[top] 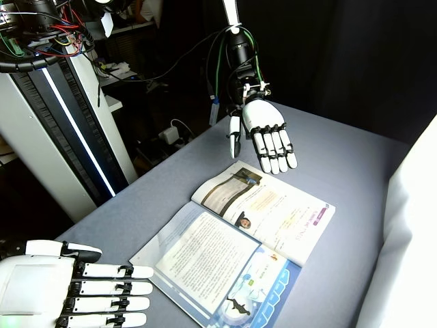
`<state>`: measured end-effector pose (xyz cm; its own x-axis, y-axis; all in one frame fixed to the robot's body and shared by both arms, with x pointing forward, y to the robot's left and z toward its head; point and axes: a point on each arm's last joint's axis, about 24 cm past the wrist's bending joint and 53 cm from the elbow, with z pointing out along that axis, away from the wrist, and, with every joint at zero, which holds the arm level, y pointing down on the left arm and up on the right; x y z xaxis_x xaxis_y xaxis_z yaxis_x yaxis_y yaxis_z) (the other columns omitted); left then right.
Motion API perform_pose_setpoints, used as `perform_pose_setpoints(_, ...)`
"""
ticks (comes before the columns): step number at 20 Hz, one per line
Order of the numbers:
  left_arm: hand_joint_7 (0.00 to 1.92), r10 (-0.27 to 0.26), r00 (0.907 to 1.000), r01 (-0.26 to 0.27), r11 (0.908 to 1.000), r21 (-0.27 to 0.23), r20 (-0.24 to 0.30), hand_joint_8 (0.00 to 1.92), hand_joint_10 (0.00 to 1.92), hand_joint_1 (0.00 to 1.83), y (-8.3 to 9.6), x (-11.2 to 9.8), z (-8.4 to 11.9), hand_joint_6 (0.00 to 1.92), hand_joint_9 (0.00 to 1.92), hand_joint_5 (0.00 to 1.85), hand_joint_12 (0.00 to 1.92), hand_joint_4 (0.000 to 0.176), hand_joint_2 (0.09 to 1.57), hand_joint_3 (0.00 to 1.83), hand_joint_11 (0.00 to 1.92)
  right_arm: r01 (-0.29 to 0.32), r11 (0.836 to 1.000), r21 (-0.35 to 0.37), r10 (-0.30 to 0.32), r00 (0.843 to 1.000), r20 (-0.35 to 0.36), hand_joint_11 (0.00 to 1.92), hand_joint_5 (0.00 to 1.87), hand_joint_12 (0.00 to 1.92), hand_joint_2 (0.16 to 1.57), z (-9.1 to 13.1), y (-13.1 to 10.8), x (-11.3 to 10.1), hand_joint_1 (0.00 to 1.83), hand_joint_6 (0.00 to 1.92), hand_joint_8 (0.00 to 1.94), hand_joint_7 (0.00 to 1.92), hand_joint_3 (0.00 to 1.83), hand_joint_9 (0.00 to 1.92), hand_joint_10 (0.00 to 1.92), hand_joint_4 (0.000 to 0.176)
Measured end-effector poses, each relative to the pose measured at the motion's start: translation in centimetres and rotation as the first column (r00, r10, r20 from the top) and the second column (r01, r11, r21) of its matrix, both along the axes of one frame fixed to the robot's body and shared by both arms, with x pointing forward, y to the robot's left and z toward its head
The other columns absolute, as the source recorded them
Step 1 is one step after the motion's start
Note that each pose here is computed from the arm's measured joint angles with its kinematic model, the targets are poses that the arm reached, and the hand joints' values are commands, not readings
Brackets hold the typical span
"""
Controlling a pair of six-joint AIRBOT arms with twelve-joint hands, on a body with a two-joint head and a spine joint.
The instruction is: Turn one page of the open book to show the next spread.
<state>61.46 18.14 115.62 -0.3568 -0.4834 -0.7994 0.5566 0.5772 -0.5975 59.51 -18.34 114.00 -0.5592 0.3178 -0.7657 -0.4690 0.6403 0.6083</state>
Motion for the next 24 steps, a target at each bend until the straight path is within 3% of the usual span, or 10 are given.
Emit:
perform_pose_setpoints(3, 0.00, -0.011, 0.9999, 0.011, 0.9999, 0.003, -0.006, 0.00, 0.00, 0.25, -0.2, -0.2, -0.2, 0.00, 0.00, 0.04, 0.00, 0.024, 1.34, 0.01, 0.00, -0.009, 1.000, 0.001, 0.009, 1.000, -0.001, 0.00, 0.03, 0.00, 1.31, 0.1, 0.2, -0.1, 0.16, 0.03, 0.00, 0.00, 0.02, 0.00, 0.00, 0.000)
perform_pose_setpoints(10, 0.00, -0.023, 0.9993, 0.024, 0.9993, 0.029, -0.030, 0.00, 0.00, 0.17, -0.4, -0.4, -0.8, 0.00, 0.00, 0.01, 0.00, 0.031, 1.34, 0.00, 0.00, -0.126, 0.987, -0.097, 0.128, 0.992, 0.009, 0.00, 0.00, 0.00, 1.30, 0.1, 2.7, -0.9, 0.14, 0.01, 0.00, 0.00, 0.01, 0.00, 0.00, 0.000)
perform_pose_setpoints(11, 0.00, -0.026, 0.9990, 0.028, 0.9990, 0.036, -0.037, 0.00, 0.00, 0.20, -0.4, -0.5, -1.0, 0.00, 0.00, 0.00, 0.00, 0.042, 1.34, 0.00, 0.00, -0.143, 0.984, -0.110, 0.144, 0.990, 0.002, 0.00, 0.00, 0.00, 1.30, -0.1, 3.1, -1.1, 0.18, 0.00, 0.00, 0.00, 0.01, 0.00, 0.00, 0.000)
perform_pose_setpoints(13, 0.00, -0.027, 0.9987, 0.029, 0.9987, 0.042, -0.043, 0.00, 0.00, 0.20, -0.4, -0.5, -1.2, 0.00, 0.00, 0.00, 0.00, 0.024, 1.34, 0.00, 0.00, -0.172, 0.976, -0.131, 0.170, 0.985, -0.025, 0.00, 0.02, 0.00, 1.29, -1.0, 3.7, -1.3, 0.18, 0.01, 0.00, 0.00, 0.00, 0.00, 0.00, 0.000)
perform_pose_setpoints(15, 0.00, -0.026, 0.9989, 0.027, 0.9988, 0.041, -0.040, 0.00, 0.00, 0.08, -0.3, -0.5, -1.0, 0.00, 0.00, 0.00, 0.00, 0.034, 1.35, 0.00, 0.00, -0.197, 0.970, -0.145, 0.190, 0.980, -0.062, 0.00, 0.02, 0.00, 1.30, -2.1, 4.3, -1.5, 0.06, 0.01, 0.00, 0.00, 0.01, 0.00, 0.00, 0.000)
perform_pose_setpoints(16, 0.00, -0.021, 0.9992, 0.022, 0.9990, 0.039, -0.036, 0.00, 0.00, 0.09, -0.1, -0.4, -0.8, 0.00, 0.00, 0.00, 0.00, 0.038, 1.35, 0.00, 0.00, -0.215, 0.964, -0.159, 0.206, 0.976, -0.070, 0.00, 0.03, 0.00, 1.30, -2.5, 4.6, -1.7, 0.05, 0.01, 0.00, 0.00, 0.01, 0.00, 0.00, 0.000)
perform_pose_setpoints(17, 0.00, -0.013, 0.9994, 0.014, 0.9993, 0.035, -0.034, 0.00, 0.00, 0.15, 0.1, -0.3, -0.6, 0.00, 0.00, 0.01, 0.00, 0.023, 1.35, 0.00, 0.00, -0.225, 0.961, -0.159, 0.214, 0.973, -0.083, 0.00, 0.04, 0.00, 1.30, -2.8, 4.9, -1.7, 0.06, 0.01, 0.00, 0.00, 0.00, 0.00, 0.00, 0.000)
perform_pose_setpoints(19, 0.00, -0.008, 0.9995, 0.009, 0.9995, 0.031, -0.032, 0.00, 0.00, 0.17, 0.2, -0.2, -0.5, 0.00, 0.00, 0.00, 0.00, 0.035, 1.36, 0.00, 0.00, -0.242, 0.956, -0.165, 0.228, 0.968, -0.103, 0.04, 0.02, 0.03, 1.30, -3.3, 5.3, -1.8, 0.06, 0.00, 0.00, 0.00, 0.00, 0.00, 0.00, 0.000)
perform_pose_setpoints(21, 0.00, -0.013, 0.9994, 0.014, 0.9993, 0.034, -0.031, 0.00, 0.00, 0.18, 0.1, -0.3, -0.6, 0.00, 0.00, 0.00, 0.00, 0.034, 1.37, 0.00, 0.00, -0.266, 0.947, -0.183, 0.247, 0.962, -0.119, 0.00, 0.05, 0.30, 1.27, -3.9, 5.6, -2.2, 0.08, 0.01, 0.00, 0.00, 0.00, 0.00, 0.00, 0.000)
perform_pose_setpoints(24, 0.00, -0.009, 0.9996, 0.010, 0.9993, 0.035, -0.027, 0.00, 0.00, 0.19, 0.3, -0.2, -0.4, 0.00, 0.00, 0.01, 0.00, 0.033, 1.37, 0.00, 0.00, -0.274, 0.943, -0.187, 0.250, 0.958, -0.141, 0.00, 0.09, 0.06, 1.28, -4.4, 5.7, -2.2, 0.07, 0.01, 0.00, 0.00, 0.00, 0.00, 0.00, 0.000)
